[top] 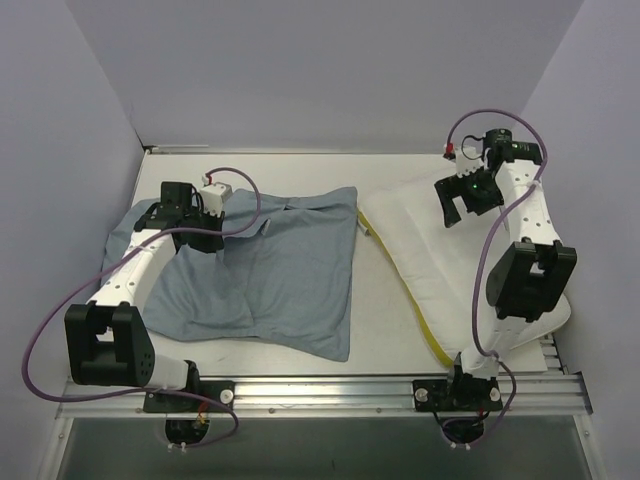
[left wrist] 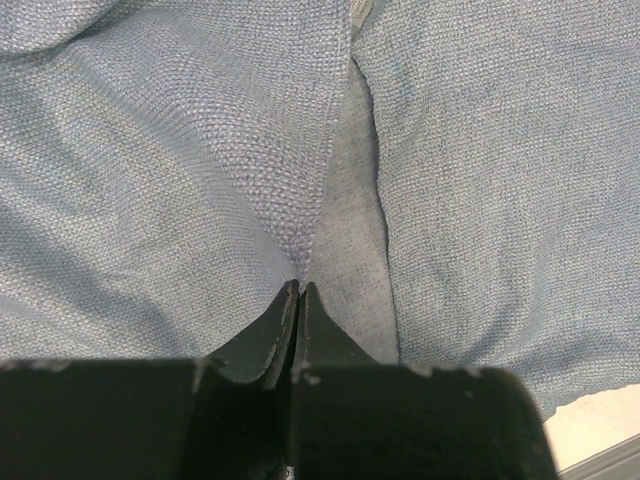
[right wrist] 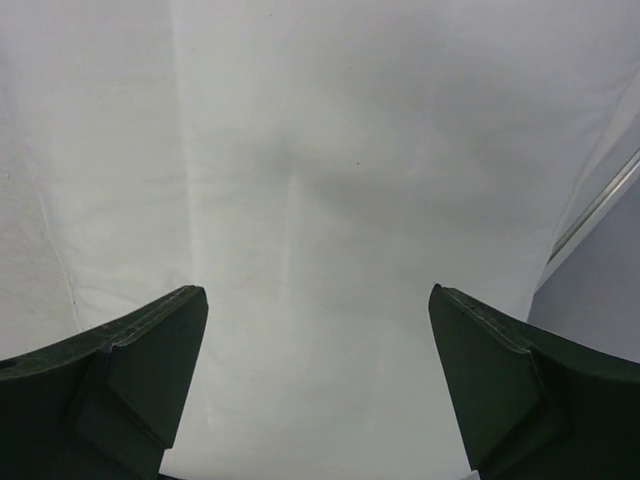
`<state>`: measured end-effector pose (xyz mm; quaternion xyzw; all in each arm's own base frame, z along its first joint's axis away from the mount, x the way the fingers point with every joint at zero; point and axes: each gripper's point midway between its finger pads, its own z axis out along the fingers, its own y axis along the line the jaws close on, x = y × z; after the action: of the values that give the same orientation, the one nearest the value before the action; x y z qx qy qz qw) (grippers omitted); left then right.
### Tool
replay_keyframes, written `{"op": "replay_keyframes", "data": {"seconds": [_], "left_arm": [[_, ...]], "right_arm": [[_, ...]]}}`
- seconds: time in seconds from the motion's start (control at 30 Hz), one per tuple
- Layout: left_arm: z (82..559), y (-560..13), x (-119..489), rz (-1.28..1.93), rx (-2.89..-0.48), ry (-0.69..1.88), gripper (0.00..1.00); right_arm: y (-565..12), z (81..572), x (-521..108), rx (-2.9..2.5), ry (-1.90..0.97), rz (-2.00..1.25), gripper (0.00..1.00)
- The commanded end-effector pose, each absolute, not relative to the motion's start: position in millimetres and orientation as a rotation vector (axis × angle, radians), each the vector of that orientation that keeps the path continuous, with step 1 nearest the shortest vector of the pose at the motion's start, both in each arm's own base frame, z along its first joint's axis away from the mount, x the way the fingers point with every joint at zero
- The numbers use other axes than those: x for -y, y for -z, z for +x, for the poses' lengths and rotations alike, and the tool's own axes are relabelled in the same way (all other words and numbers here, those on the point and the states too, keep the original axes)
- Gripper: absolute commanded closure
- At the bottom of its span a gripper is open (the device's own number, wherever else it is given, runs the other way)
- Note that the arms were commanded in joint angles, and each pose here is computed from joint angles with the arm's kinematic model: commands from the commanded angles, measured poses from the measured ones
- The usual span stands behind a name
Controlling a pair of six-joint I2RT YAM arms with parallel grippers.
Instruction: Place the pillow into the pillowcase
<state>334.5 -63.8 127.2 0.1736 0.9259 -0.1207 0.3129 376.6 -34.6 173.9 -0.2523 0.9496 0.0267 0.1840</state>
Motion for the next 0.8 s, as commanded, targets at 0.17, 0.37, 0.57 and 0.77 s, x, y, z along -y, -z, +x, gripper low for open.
{"op": "replay_keyframes", "data": {"seconds": [0.17,0.37,0.57,0.77], "left_arm": [[342,-143,69,0.487,-2.391,0.337,1.0],[343,-139,70,0.487,-2.405,0.344,1.0],[342,-136,67,0.486,-2.412,0.328,1.0],[342,-142,67,0.476,-2.399,0.337,1.0]], "right_arm": [[-104,384,25,-2.903,-0.076,-0.372,0.0],[-29,385,33,-2.994,0.063,-0.551,0.0],[4,360,24,-3.092,0.101,-0.787,0.54],[-36,370,16,-2.995,-0.008,-0.773,1.0]]}}
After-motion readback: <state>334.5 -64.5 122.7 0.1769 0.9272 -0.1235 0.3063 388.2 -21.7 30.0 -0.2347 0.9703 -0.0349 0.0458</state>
